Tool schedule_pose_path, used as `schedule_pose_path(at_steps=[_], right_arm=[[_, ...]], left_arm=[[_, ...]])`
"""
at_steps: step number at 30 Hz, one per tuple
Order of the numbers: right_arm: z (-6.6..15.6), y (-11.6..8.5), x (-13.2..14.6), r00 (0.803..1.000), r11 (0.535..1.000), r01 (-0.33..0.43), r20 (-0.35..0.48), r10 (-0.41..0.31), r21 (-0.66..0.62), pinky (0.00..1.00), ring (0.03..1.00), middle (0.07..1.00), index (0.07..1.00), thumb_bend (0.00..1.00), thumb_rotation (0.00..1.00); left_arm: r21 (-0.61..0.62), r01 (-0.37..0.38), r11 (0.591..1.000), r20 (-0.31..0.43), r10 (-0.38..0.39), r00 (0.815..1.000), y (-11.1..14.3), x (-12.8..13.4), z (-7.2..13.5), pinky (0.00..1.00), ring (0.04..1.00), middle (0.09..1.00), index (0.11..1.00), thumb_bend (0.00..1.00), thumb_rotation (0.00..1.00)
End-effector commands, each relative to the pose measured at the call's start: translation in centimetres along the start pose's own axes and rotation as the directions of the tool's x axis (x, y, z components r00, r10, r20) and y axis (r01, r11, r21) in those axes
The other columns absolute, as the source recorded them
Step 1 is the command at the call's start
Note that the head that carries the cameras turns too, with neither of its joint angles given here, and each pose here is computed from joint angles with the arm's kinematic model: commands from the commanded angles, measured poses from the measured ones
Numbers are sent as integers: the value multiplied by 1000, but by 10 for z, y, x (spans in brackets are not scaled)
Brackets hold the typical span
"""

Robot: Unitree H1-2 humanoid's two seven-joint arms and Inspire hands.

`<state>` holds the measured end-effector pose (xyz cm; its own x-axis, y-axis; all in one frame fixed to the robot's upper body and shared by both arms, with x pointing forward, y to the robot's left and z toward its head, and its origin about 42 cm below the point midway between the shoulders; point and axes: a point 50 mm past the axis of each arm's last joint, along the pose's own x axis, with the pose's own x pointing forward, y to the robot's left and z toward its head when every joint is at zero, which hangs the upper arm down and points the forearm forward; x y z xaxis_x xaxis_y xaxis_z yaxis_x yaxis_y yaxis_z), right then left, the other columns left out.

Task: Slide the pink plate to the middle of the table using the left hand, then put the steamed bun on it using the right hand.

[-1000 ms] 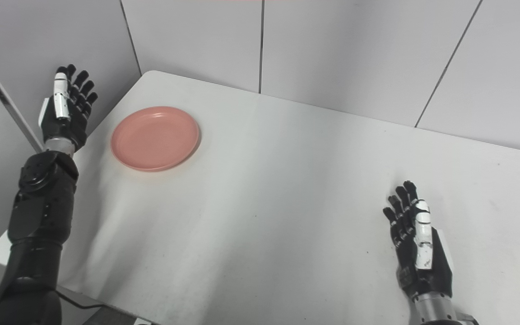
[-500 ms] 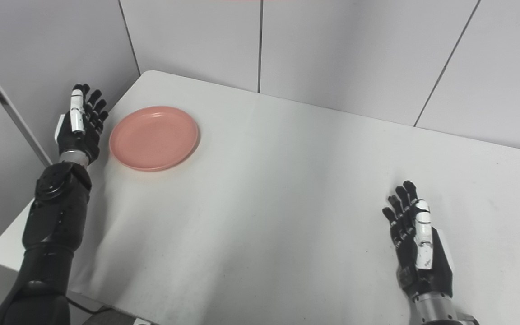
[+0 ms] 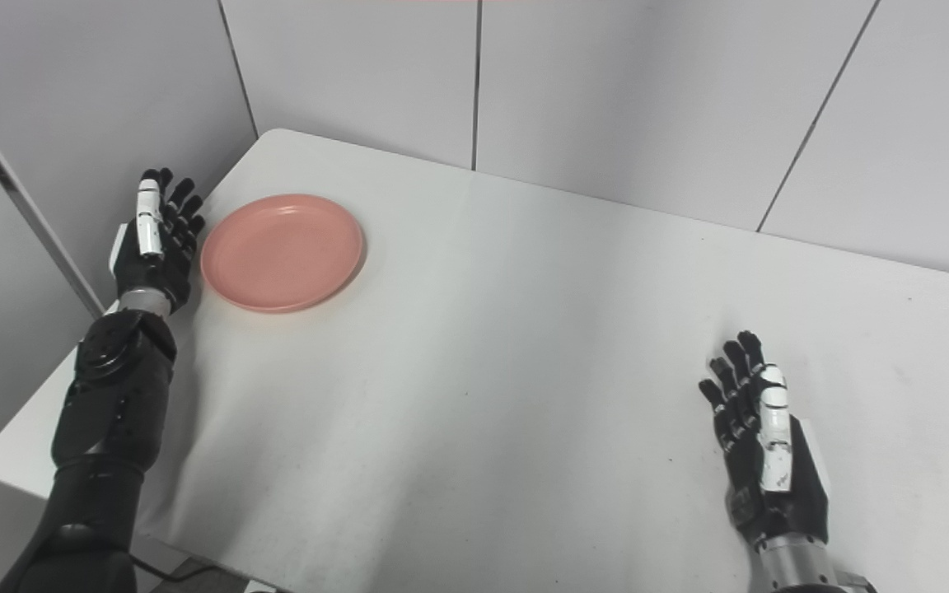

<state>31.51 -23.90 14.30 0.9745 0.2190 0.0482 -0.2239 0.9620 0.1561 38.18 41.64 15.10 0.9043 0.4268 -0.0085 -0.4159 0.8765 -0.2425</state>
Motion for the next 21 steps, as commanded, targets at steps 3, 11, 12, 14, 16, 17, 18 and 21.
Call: schedule_pose_path(at_steps=[3, 11, 12, 14, 16, 17, 18, 21], right_arm=[[10, -1, 1, 1000, 1000, -5, 22, 5, -12, 1000, 1000, 1000, 1000, 178, 1000], [8, -1, 3, 1000, 1000, -1, 25, 1, -6, 1000, 1000, 1000, 1000, 177, 1000], [8, 0, 3, 1000, 1000, -2, 24, 2, -5, 1000, 1000, 1000, 1000, 179, 1000], [8, 0, 3, 1000, 1000, -4, 24, 5, -6, 1000, 1000, 1000, 1000, 181, 1000], [8, 0, 3, 1000, 1000, -5, 23, 5, -7, 1000, 1000, 1000, 1000, 188, 1000], [8, 0, 3, 1000, 1000, -5, 22, 5, -6, 1000, 1000, 1000, 1000, 188, 1000], [7, 0, 3, 1000, 1000, -4, 22, 4, -6, 1000, 1000, 1000, 1000, 189, 1000], [7, 1, 3, 1000, 1000, -3, 22, 3, -8, 1000, 1000, 1000, 1000, 185, 1000]], left_arm=[[-1, 16, 1000, 31, -16, 999, -2, -1, 2, 983, 963, 949, 960, 473, 1000], [-5, 54, 999, -8, -54, 999, -15, -11, -20, 964, 970, 947, 956, 457, 1000], [-2, 62, 998, -12, -62, 998, -18, -11, -23, 965, 966, 946, 954, 455, 1000], [-6, 79, 997, -24, -79, 997, -24, -13, -27, 972, 962, 945, 952, 456, 1000], [-10, 102, 995, -42, -102, 994, -33, -15, -32, 985, 967, 951, 963, 453, 1000], [-10, 112, 994, -50, -112, 992, -37, -16, -34, 988, 968, 952, 968, 454, 1000], [-8, 124, 992, -56, -124, 991, -41, -18, -37, 988, 968, 953, 969, 454, 1000], [-4, 157, 988, -75, -157, 985, -52, -21, -43, 980, 972, 959, 971, 449, 1000]])
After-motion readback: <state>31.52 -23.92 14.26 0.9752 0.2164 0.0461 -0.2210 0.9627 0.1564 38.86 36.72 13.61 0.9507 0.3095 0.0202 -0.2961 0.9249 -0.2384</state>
